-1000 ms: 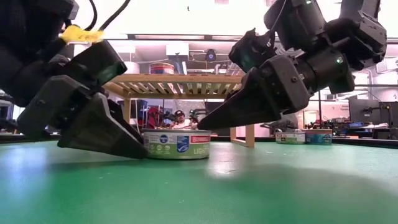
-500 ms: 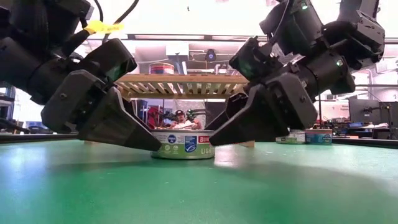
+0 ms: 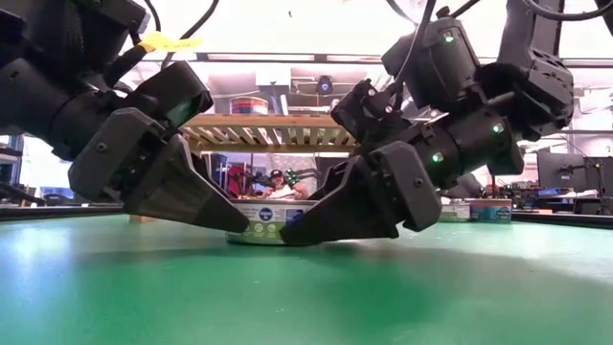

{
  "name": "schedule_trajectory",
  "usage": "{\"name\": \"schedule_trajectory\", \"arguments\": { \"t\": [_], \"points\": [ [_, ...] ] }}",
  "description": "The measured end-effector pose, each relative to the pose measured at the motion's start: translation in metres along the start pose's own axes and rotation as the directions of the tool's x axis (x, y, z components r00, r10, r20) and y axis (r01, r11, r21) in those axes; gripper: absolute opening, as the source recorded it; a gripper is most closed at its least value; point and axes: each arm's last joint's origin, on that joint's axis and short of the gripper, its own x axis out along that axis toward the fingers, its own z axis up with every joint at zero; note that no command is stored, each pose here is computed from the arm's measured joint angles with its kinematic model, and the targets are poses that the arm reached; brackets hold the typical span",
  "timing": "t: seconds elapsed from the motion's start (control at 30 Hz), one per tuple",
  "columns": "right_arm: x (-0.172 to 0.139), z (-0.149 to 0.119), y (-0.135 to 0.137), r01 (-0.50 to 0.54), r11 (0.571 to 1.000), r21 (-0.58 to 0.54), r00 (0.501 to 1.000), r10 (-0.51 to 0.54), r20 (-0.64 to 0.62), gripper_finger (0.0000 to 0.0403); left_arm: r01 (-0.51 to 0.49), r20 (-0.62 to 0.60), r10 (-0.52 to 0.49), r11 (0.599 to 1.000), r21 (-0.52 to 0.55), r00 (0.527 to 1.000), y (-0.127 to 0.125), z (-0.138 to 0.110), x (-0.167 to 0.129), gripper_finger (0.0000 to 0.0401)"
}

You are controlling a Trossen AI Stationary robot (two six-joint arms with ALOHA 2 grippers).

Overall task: Stack canned seafood by type on shelf
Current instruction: Stack the green white tuna can on top of the right green white tuna can on the shelf

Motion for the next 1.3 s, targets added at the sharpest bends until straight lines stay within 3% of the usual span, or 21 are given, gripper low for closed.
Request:
{"name": "schedule_trajectory", "arguments": {
  "t": [0.27, 0.4, 0.8, 1.13, 1.3],
  "points": [
    [-0.003, -0.003, -0.004, -0.020, 0.999, 0.036, 1.000, 0.019, 0.019, 0.0353, 0.004, 0.005, -0.004, 1.000, -0.005, 1.000, 0.000, 0.001, 0.000, 0.0315],
    [-0.006, -0.007, -0.005, -0.009, 0.998, 0.064, 1.000, 0.008, 0.021, 0.0352, 0.005, 0.005, -0.005, 1.000, -0.005, 1.000, -0.004, 0.000, -0.002, 0.0315],
    [-0.019, -0.014, 0.002, 0.022, 0.993, 0.113, 1.000, -0.021, -0.015, 0.0303, 0.016, -0.081, -0.021, 0.998, -0.065, 0.997, -0.021, -0.016, -0.017, 0.0314],
    [-0.020, -0.011, -0.005, 0.010, 0.992, 0.126, 1.000, -0.009, -0.008, 0.0305, 0.009, -0.050, -0.012, 0.998, -0.063, 0.999, -0.019, -0.013, -0.015, 0.0314],
    [-0.012, -0.003, -0.004, 0.010, 0.995, 0.095, 1.000, -0.008, -0.029, 0.0337, 0.006, -0.056, -0.010, 0.998, -0.068, 0.998, -0.014, -0.011, -0.011, 0.0307]
  ]
}}
